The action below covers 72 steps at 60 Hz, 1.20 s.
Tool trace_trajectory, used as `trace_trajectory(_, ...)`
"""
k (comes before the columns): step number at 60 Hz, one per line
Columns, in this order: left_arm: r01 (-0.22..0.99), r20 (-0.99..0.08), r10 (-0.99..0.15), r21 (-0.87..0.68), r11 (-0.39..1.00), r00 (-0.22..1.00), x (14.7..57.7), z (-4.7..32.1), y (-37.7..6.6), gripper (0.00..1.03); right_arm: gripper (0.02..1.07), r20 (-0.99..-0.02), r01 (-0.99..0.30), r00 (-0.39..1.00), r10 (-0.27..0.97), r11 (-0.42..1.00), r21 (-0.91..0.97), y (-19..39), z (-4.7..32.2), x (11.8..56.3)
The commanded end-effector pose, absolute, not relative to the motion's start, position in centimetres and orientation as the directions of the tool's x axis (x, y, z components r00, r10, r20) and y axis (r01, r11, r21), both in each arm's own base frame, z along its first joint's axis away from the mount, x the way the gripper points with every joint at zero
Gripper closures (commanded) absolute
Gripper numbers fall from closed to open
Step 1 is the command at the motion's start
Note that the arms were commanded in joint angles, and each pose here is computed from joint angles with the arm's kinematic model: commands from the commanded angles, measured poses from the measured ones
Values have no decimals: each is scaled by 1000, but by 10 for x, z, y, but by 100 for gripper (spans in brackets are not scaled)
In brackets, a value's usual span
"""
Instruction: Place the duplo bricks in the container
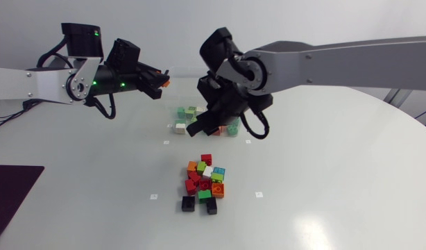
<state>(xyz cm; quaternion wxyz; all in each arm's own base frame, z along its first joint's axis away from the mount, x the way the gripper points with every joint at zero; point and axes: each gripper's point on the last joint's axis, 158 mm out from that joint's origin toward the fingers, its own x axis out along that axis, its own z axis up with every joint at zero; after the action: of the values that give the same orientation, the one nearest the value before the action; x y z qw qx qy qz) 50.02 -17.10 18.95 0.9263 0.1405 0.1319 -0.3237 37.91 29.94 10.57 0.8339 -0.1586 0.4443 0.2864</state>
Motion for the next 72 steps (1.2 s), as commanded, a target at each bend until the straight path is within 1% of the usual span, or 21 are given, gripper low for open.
trace_trajectory(1, 632, -317, -569, 148, 761, 759, 516, 193, -181, 87, 80, -812, -604, 474, 340, 797, -18, 287, 123, 380)
trace_trajectory(4, 633, -320, -569, 146, 760, 757, 522, 190, -186, 87, 80, -794, -598, 496, 352, 801, -19, 283, 137, 382)
trace_trajectory(16, 635, -328, -570, 137, 760, 753, 537, 178, -197, 87, 80, -750, -579, 548, 370, 815, -20, 274, 168, 389)
trace_trajectory(18, 634, -330, -568, 135, 762, 753, 540, 176, -199, 84, 80, -744, -574, 556, 370, 818, -22, 272, 172, 392)
trace_trajectory(20, 635, -332, -569, 133, 761, 752, 541, 175, -201, 77, 80, -738, -572, 563, 372, 820, -23, 270, 175, 394)
trace_trajectory(21, 632, -330, -567, 137, 762, 755, 542, 174, -202, 66, 80, -733, -569, 570, 372, 822, -24, 269, 179, 396)
trace_trajectory(22, 631, -331, -566, 137, 763, 756, 542, 174, -202, 66, 80, -732, -568, 571, 372, 823, -24, 268, 179, 396)
trace_trajectory(23, 631, -327, -566, 143, 762, 757, 543, 173, -205, 50, 80, -725, -564, 579, 373, 826, -25, 266, 183, 399)
trace_trajectory(26, 630, -325, -564, 150, 762, 759, 543, 174, -208, 23, 80, -716, -556, 589, 375, 831, -23, 262, 189, 405)
trace_trajectory(28, 628, -324, -562, 156, 762, 761, 543, 175, -208, 16, 80, -709, -553, 596, 376, 833, -23, 261, 193, 408)
trace_trajectory(34, 622, -307, -559, 166, 765, 770, 539, 185, -207, 6, 80, -694, -548, 609, 383, 836, -20, 257, 201, 418)
trace_trajectory(43, 613, -276, -558, 184, 769, 783, 517, 211, -199, 5, 80, -675, -548, 625, 393, 836, -20, 253, 210, 437)
trace_trajectory(48, 609, -259, -557, 212, 764, 789, 493, 229, -191, 6, 80, -670, -552, 627, 398, 833, -22, 253, 208, 450)
trace_trajectory(55, 628, -275, -567, 262, 733, 777, 465, 230, -189, 6, 80, -667, -554, 628, 402, 833, -20, 255, 202, 466)
trace_trajectory(58, 670, -313, -595, 272, 690, 740, 446, 223, -193, 6, 80, -666, -550, 629, 400, 835, -18, 255, 197, 476)
trace_trajectory(64, 717, -373, -614, 303, 628, 696, 420, 205, -199, 6, 80, -672, -549, 620, 405, 836, -4, 257, 186, 493)
trace_trajectory(65, 733, -397, -617, 319, 601, 679, 412, 196, -200, 6, 80, -672, -548, 621, 404, 837, -4, 257, 185, 496)
trace_trajectory(68, 750, -417, -624, 336, 570, 661, 401, 187, -203, 6, 80, -674, -546, 620, 401, 838, -4, 258, 181, 503)
trace_trajectory(72, 788, -469, -633, 350, 507, 616, 381, 165, -205, 6, 80, -681, -546, 616, 395, 838, -8, 259, 172, 511)
